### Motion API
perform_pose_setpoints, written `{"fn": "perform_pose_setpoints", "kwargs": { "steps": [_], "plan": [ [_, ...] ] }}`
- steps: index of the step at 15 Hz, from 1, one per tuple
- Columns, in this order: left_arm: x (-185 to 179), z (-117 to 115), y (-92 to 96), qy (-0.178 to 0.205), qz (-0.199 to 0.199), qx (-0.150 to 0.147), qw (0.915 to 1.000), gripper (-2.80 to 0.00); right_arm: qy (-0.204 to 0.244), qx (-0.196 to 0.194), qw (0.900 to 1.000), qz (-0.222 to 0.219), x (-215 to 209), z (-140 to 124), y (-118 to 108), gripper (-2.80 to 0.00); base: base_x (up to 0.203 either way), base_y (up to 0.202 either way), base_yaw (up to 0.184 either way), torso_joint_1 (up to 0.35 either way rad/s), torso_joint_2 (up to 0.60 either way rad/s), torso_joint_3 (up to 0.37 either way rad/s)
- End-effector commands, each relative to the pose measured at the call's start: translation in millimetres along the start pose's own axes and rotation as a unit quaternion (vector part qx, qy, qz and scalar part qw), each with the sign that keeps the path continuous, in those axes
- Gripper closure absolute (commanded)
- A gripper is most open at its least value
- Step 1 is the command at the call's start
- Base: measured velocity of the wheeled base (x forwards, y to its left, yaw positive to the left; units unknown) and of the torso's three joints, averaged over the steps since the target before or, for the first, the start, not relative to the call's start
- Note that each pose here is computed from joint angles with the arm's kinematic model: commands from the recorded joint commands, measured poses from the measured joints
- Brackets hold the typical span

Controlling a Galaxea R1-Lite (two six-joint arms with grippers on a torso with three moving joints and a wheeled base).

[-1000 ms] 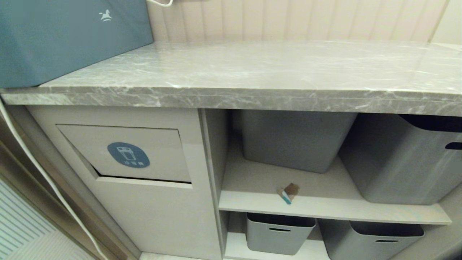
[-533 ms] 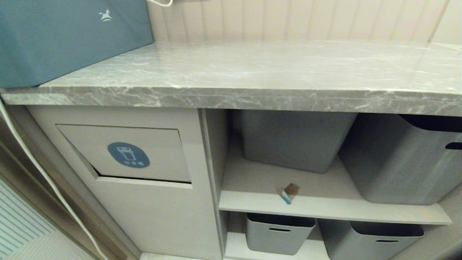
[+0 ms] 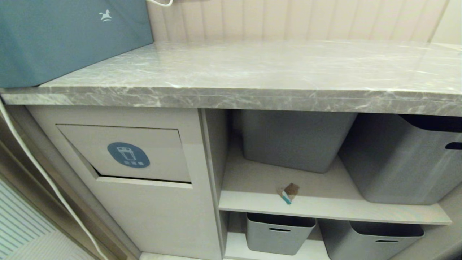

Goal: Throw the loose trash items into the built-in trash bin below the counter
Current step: Pick up the garbage

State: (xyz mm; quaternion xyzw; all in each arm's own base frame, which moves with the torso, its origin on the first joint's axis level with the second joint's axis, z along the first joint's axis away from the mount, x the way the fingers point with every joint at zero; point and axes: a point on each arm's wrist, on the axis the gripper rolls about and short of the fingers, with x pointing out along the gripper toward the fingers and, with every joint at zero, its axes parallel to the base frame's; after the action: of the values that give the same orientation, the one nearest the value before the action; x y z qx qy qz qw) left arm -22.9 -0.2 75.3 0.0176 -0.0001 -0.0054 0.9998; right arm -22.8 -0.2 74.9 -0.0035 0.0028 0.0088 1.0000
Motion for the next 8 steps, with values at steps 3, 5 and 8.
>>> {"fn": "perform_pose_setpoints", "kwargs": {
  "steps": [3,5,8],
  "plan": [
    [-0.1,0.0,0.0,-0.001,0.001,-0.001,1.0000,0.00,-0.001,0.000,1.000,0.000,-0.1,-0.1,0.0,0.00,0.000,0.000,0.000,0.000,0.00,0.000],
    [-0.1,0.1,0.1,-0.001,0.003,-0.001,1.0000,0.00,-0.001,0.000,1.000,0.000,-0.2,-0.1,0.0,0.00,0.000,0.000,0.000,0.000,0.00,0.000],
    [-0.1,0.0,0.0,-0.001,0.001,-0.002,1.0000,0.00,-0.001,0.000,1.000,0.000,-0.1,-0.1,0.0,0.00,0.000,0.000,0.000,0.000,0.00,0.000]
  ]
}}
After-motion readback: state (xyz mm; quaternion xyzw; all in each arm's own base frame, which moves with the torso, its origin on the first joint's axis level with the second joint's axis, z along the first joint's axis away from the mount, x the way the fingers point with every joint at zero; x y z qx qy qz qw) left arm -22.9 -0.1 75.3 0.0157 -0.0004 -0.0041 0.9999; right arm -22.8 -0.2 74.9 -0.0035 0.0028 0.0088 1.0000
